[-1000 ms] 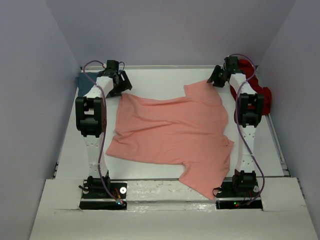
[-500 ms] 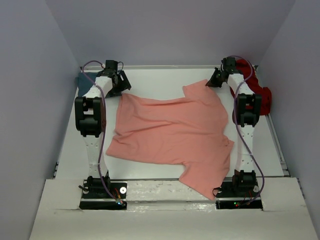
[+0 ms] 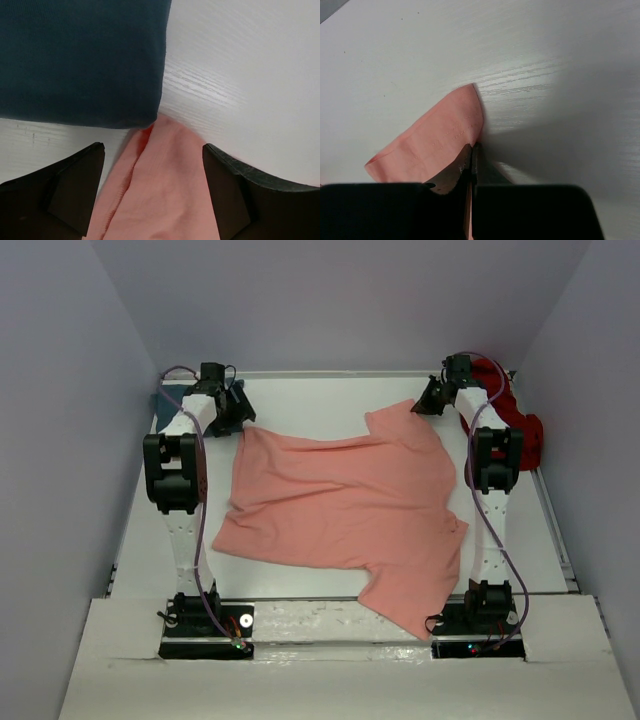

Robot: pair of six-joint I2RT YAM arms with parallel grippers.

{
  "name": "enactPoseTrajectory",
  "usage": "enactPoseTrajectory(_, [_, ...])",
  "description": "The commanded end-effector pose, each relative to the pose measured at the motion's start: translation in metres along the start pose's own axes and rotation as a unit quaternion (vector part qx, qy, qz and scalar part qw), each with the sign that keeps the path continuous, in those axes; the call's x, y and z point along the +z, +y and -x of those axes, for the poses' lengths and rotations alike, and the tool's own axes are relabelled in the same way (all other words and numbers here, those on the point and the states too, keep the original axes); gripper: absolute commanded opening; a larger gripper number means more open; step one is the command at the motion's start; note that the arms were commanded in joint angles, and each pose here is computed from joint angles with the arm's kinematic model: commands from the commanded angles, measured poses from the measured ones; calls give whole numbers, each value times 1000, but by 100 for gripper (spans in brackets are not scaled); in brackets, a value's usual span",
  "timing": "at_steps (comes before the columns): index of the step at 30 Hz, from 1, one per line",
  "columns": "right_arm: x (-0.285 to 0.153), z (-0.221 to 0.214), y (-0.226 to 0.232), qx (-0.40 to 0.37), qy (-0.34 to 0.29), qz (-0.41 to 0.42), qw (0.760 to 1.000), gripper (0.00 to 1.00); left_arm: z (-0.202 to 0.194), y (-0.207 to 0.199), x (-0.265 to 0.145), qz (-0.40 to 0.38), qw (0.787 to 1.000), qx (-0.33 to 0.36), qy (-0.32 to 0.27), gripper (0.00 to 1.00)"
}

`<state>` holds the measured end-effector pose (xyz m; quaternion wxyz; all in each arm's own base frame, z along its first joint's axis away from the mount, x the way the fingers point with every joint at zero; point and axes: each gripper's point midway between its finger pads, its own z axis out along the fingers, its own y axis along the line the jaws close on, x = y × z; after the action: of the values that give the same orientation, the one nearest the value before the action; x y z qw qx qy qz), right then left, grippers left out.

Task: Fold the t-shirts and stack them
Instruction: Flatten the tshirt out

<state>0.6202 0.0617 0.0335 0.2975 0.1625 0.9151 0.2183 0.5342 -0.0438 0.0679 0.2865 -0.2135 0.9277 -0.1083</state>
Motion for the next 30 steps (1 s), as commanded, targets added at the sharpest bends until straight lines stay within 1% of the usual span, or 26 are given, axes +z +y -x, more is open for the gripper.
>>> enactPoseTrajectory(1, [2,-16,-6,3,27,-25,999,0,-2,-2,-8,-22,1000,-8,9,87])
enactPoseTrajectory(2, [1,-16,-6,1,27,-25,999,0,-3,-2,-5,-24,1000,-7,13,86])
enactPoseTrajectory(3, [1,-16,-7,0,26,-26,999,0,2,9,-1,-18,1000,-15,14,81])
enactPoseTrajectory(5, [0,-15,-6,1,25,-27,999,0,0,9,2,-20,999,-16,19,75])
enactPoseTrajectory(13, [1,-16,-8,0,26,-29,999,0,-7,3,6,-34,999,-19,30,74])
enactPoseTrajectory(14, [2,-17,-9,1,26,-29,999,0,-8,1,7,-39,999,-18,32,73])
enactPoseTrajectory(15, [2,-16,-8,0,26,-29,999,0,-10,-1,8,-43,998,-19,35,67])
enactPoseTrajectory(16, [2,-16,-8,0,25,-28,999,0,-11,-2,9,-45,998,-18,37,65])
enactPoseTrajectory(19, [2,-16,-8,0,25,-28,999,0,-10,-3,11,-47,998,-19,37,65])
enactPoseTrajectory(20, [2,-15,-7,0,25,-27,999,0,-19,-17,13,-51,998,-4,42,65])
enactPoseTrajectory(21, [3,-16,-8,1,26,-28,999,0,-19,-17,14,-48,998,-2,40,65])
enactPoseTrajectory(25, [2,-17,-8,-2,27,-28,999,0,-17,-9,18,-17,999,2,33,67])
enactPoseTrajectory(26, [2,-16,-8,-3,26,-28,999,0,-13,-4,19,0,1000,3,24,67])
enactPoseTrajectory(30, [0,-14,-6,-4,24,-25,999,0,6,3,17,26,1000,5,-7,68])
